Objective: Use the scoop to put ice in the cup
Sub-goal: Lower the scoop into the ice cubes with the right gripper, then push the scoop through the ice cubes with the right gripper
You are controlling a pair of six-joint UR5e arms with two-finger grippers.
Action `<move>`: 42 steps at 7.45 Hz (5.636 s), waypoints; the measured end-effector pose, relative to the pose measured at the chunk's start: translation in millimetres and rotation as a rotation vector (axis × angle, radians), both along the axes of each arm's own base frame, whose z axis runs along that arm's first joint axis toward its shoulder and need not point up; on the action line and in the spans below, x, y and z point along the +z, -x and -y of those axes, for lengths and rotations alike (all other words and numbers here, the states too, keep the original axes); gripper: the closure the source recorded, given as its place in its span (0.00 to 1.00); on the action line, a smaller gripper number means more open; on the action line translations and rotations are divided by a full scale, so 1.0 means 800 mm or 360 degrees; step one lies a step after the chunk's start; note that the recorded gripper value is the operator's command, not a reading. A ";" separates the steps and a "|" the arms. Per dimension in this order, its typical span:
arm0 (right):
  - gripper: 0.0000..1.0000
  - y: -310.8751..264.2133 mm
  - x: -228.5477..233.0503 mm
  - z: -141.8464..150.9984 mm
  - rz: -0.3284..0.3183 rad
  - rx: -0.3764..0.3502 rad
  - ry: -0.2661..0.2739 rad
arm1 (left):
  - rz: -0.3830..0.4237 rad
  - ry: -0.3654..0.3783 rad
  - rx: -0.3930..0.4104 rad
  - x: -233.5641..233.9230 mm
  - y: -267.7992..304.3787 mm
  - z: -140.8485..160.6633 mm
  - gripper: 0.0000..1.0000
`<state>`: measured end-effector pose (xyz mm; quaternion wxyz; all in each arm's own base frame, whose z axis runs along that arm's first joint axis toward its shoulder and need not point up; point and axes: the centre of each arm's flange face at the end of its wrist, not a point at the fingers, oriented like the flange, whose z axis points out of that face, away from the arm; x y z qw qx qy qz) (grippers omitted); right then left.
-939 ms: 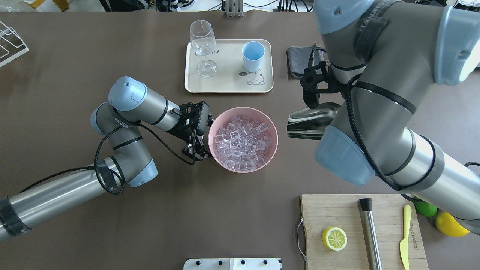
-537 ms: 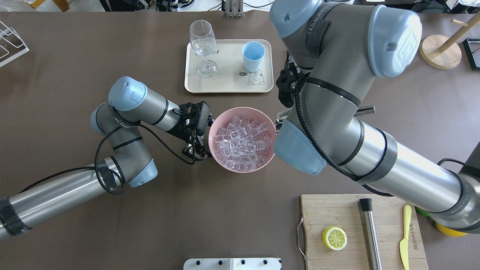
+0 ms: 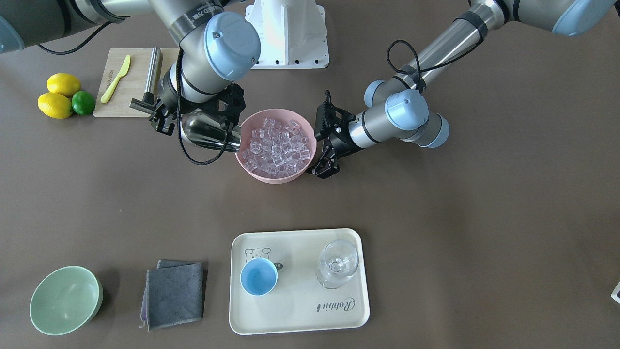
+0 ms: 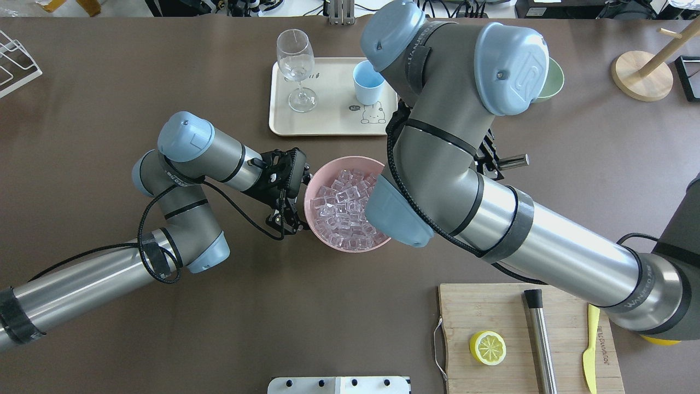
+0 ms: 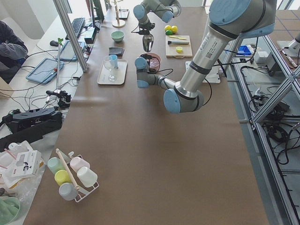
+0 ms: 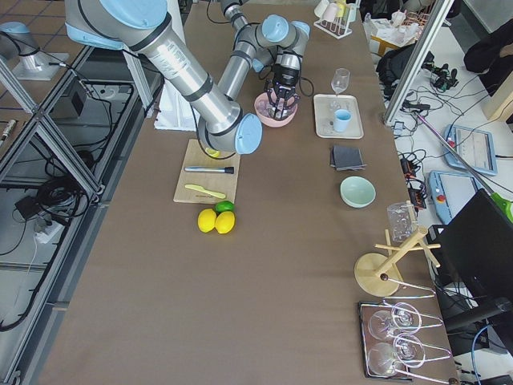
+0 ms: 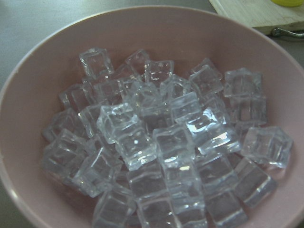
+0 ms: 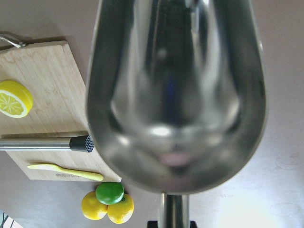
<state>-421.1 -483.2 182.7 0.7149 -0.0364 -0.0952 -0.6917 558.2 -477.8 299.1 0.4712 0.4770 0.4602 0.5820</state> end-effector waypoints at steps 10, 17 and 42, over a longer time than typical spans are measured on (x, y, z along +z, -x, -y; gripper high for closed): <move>1.00 0.079 -0.004 0.013 -0.0106 0.0000 0.0065 | -0.0010 0.0076 -0.0014 -0.003 0.001 0.000 0.01; 1.00 0.094 -0.006 0.008 -0.0068 0.0039 0.0048 | -0.0014 0.0073 -0.0018 -0.004 0.001 0.000 0.01; 1.00 0.086 0.029 -0.036 0.0346 0.0453 0.0009 | -0.0010 0.0073 -0.0039 0.018 0.025 0.000 0.01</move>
